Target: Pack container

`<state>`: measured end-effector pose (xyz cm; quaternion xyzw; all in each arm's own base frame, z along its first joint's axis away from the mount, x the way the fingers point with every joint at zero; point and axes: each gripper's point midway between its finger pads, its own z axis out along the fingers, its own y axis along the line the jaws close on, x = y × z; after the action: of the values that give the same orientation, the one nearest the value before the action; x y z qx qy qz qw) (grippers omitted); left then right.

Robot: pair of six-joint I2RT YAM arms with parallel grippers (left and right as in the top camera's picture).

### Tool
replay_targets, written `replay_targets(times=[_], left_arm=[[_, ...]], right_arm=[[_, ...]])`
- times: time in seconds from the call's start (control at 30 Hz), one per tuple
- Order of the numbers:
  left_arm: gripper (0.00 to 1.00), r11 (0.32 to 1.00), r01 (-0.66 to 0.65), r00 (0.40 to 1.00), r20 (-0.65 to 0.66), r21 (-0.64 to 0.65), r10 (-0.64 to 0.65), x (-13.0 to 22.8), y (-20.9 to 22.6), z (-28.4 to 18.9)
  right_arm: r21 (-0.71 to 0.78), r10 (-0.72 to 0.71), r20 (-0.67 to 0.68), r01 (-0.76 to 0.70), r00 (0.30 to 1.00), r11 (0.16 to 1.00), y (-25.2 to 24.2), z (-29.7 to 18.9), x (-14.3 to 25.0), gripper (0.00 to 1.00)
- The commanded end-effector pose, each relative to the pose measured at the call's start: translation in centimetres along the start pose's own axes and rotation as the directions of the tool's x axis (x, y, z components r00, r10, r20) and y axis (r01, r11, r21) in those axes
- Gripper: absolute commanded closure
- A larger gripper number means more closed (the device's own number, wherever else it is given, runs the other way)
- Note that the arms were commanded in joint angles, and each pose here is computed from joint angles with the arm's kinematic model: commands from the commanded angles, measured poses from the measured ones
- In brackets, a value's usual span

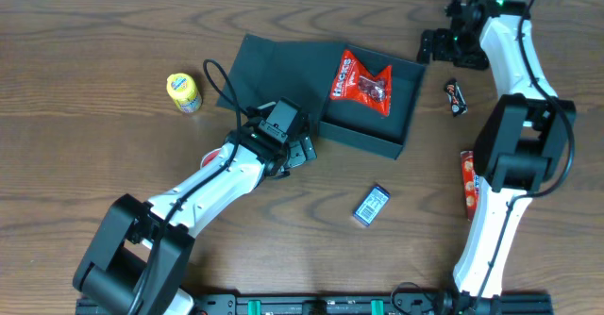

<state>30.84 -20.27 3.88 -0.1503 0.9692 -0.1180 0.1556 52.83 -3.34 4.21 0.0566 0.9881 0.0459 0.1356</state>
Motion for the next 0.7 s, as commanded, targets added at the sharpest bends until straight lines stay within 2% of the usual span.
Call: replay_targets(times=[0.0, 0.23, 0.43, 0.67], left_arm=[[0.05, 1.000, -0.012, 0.999, 0.036, -0.015, 0.013, -0.8, 0.3, 0.1], [0.05, 0.999, -0.012, 0.999, 0.029, -0.048, 0.014, -0.7, 0.8, 2.5], [0.05, 0.996, 0.000, 0.996, 0.091, -0.090, 0.009, -2.0, 1.6, 2.7], [0.05, 0.995, 0.060, 0.992, 0.115, -0.086, -0.050, -3.9, 2.9, 2.7]], right_arm=[[-0.003, -0.037, 0.031, 0.037, 0.999, 0.999, 0.7, -0.9, -0.8, 0.01], [-0.004, -0.032, -0.022, 0.032, 0.999, 0.999, 0.7, -0.8, 0.5, 0.01], [-0.008, -0.027, -0.072, 0.026, 0.997, 1.000, 0.8, -0.9, 1.7, 0.01], [-0.093, -0.021, -0.133, 0.008, 0.991, 0.996, 2.2, -1.2, 3.2, 0.01]])
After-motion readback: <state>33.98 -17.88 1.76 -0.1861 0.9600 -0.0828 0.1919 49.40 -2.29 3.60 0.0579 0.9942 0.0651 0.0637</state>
